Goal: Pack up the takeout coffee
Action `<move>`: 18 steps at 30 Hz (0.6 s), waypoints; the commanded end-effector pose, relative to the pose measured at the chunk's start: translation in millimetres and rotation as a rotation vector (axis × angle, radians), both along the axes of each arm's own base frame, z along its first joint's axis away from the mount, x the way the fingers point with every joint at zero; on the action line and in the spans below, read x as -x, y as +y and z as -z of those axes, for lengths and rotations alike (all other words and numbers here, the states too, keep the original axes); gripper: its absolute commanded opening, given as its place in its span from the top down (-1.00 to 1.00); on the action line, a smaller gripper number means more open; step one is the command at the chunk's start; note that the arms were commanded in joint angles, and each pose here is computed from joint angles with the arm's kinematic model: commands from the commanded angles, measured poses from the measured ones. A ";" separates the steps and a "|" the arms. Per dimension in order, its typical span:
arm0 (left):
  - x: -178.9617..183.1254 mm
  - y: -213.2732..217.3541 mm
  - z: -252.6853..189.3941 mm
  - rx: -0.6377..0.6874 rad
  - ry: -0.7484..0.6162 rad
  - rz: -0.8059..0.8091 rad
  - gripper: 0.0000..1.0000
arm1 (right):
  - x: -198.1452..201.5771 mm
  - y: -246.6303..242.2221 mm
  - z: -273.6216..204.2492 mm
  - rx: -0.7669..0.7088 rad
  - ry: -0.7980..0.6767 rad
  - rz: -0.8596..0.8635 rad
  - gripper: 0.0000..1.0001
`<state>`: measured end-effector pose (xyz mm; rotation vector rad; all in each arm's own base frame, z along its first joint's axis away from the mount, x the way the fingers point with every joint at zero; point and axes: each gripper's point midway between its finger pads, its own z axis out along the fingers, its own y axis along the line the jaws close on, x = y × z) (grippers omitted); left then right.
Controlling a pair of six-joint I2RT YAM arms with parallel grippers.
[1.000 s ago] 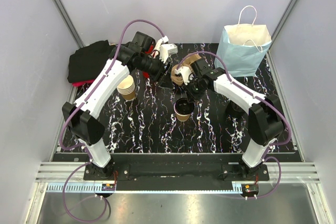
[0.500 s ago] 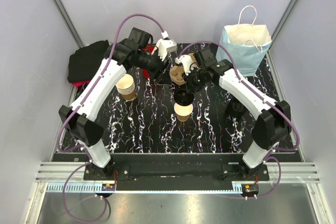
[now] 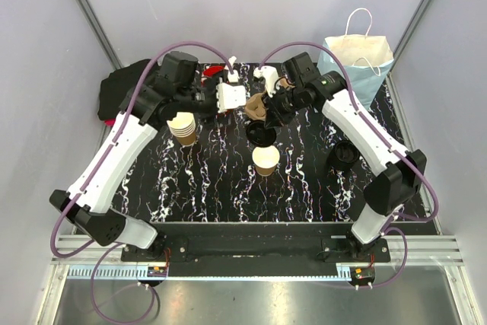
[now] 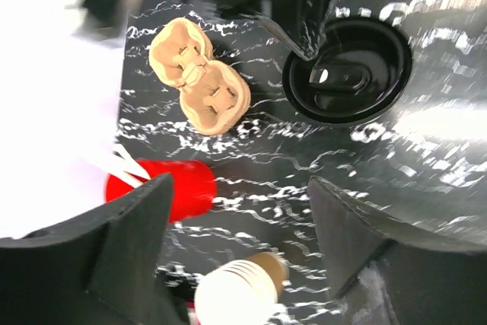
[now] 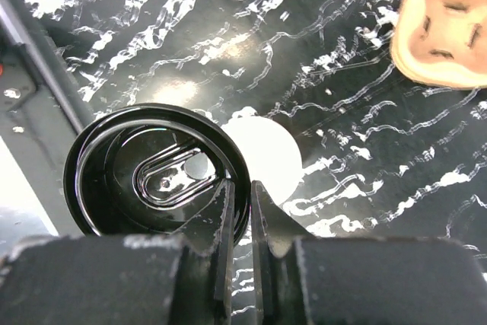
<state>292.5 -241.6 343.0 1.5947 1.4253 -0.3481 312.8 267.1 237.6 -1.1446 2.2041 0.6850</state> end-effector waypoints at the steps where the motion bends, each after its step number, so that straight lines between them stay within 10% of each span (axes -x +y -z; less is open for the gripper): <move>1: -1.2 -6.9 -4.1 -0.041 -0.146 0.126 -0.79 | 11.0 15.4 -14.4 -0.052 0.088 -0.061 0.87; 18: 43.3 -17.7 37.4 -0.172 -0.170 0.422 -0.98 | 9.0 39.2 -45.4 -0.239 0.290 -0.184 0.87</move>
